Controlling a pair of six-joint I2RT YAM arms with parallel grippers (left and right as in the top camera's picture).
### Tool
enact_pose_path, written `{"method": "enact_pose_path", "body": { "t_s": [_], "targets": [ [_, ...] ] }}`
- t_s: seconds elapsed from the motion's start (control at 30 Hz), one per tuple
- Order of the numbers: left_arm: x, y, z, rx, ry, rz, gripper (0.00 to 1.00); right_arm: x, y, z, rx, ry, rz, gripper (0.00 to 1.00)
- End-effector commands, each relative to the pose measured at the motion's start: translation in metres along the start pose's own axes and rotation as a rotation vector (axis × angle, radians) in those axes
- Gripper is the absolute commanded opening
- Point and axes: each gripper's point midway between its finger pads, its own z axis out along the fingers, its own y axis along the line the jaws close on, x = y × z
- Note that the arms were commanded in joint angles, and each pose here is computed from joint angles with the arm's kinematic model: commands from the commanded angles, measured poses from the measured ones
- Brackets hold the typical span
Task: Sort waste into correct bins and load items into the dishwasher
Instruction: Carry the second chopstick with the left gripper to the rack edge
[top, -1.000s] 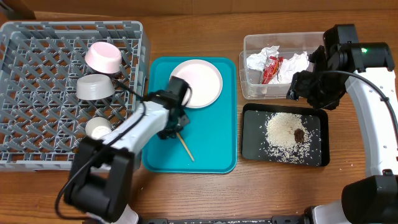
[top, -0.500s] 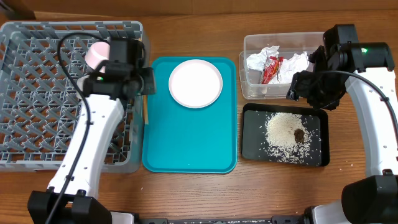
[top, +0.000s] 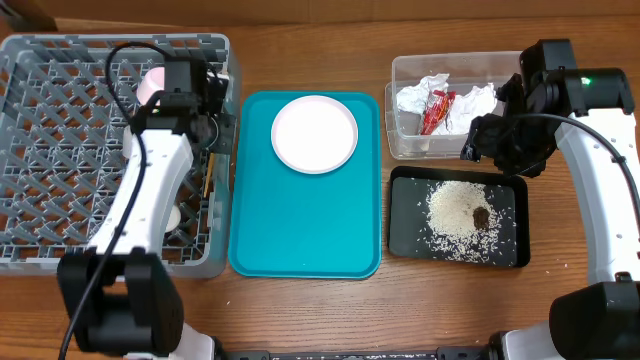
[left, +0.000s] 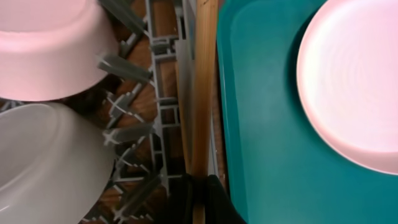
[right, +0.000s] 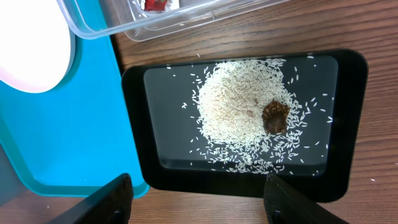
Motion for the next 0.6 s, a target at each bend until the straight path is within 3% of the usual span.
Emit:
{"method": "enact_pose_path", "body": {
  "t_s": [0.0, 0.07, 0.57],
  "targets": [
    [-0.005, 0.003, 0.0, -0.013, -0.009, 0.022, 0.29, -0.003, 0.004, -0.012, -0.011, -0.041, -0.015, 0.69],
    [-0.01, 0.004, -0.005, -0.015, -0.025, 0.015, 0.5, -0.003, 0.004, -0.012, -0.011, -0.042, -0.015, 0.69],
    [-0.036, -0.005, -0.03, 0.001, -0.076, -0.047, 0.52, -0.003, 0.004, -0.012, -0.011, -0.041, -0.015, 0.69]
  ]
}}
